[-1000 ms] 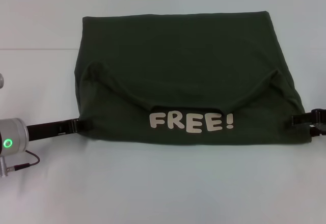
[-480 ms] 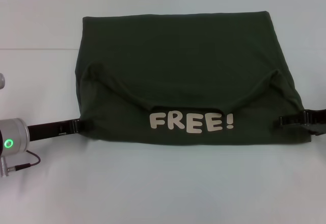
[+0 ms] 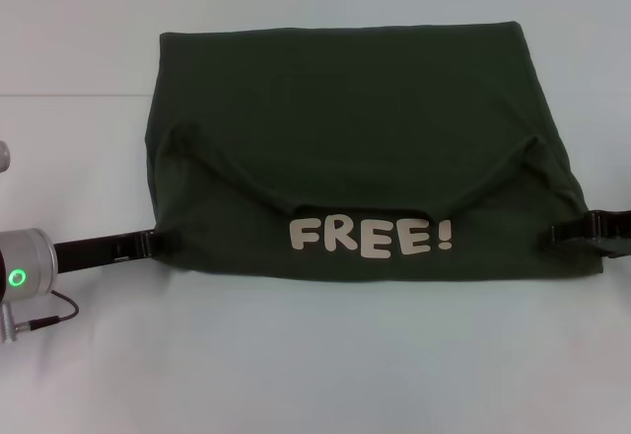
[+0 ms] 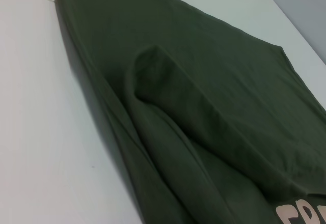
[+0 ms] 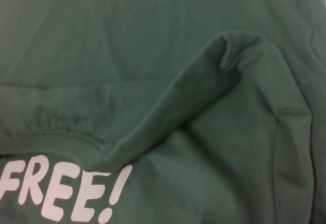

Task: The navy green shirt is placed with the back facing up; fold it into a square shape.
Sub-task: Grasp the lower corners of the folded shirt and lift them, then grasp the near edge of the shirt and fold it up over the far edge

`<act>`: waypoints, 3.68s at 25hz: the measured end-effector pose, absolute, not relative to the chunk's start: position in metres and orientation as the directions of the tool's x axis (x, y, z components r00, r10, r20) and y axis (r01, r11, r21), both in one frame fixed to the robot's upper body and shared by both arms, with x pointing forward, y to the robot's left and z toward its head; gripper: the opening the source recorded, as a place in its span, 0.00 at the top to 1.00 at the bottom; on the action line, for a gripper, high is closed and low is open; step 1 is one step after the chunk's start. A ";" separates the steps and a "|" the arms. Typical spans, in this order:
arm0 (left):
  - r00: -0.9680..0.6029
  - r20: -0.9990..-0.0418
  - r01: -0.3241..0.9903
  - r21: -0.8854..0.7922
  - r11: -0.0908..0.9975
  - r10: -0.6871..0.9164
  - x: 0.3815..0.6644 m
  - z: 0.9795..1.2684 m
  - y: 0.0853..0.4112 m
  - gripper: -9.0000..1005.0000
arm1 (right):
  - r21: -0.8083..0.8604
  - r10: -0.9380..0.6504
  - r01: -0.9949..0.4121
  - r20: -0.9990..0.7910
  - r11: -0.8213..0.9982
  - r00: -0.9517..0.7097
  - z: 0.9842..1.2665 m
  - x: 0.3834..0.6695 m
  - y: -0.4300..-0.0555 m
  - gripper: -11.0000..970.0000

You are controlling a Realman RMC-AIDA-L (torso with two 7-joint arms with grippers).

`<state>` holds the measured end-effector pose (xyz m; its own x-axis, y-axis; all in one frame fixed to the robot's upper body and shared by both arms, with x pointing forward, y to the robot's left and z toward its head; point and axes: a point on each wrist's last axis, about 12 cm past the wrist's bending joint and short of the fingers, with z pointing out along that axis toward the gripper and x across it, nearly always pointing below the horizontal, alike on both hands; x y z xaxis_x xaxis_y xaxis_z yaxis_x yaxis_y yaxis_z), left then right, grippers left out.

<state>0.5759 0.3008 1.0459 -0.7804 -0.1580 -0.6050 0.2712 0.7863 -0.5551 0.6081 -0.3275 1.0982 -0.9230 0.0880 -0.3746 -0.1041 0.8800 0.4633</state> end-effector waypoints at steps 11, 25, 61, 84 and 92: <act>-0.780 -0.605 0.271 -0.554 0.787 -0.158 0.576 1.046 0.301 0.94 | 0.464 0.086 -0.105 -0.372 0.880 -0.924 1.098 0.608 -0.327 0.47; -0.780 -0.606 0.273 -0.555 0.786 -0.157 0.577 1.046 0.300 0.94 | 0.458 0.086 -0.102 -0.372 0.883 -0.924 1.098 0.608 -0.330 0.95; -0.948 -0.107 0.280 -0.728 0.625 0.300 0.511 1.098 0.345 0.94 | 0.656 -0.404 -0.413 -0.176 0.632 -0.898 1.090 0.511 -0.349 0.95; -0.955 -0.293 0.261 -0.765 0.589 0.043 0.525 1.119 0.371 0.94 | 0.696 -0.046 -0.362 -0.429 0.620 -0.902 1.114 0.532 -0.375 0.95; -0.903 -0.399 0.227 -0.759 0.610 -0.160 0.547 1.113 0.366 0.94 | 0.706 0.201 -0.289 -0.523 0.646 -0.828 1.105 0.566 -0.363 0.95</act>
<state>0.5472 0.3662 1.1126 -0.9030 -0.1598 -0.3989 0.2272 0.6104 -0.7588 0.5661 -0.3625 1.1051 -0.8285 0.2007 -0.5228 -0.2893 0.6460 0.7064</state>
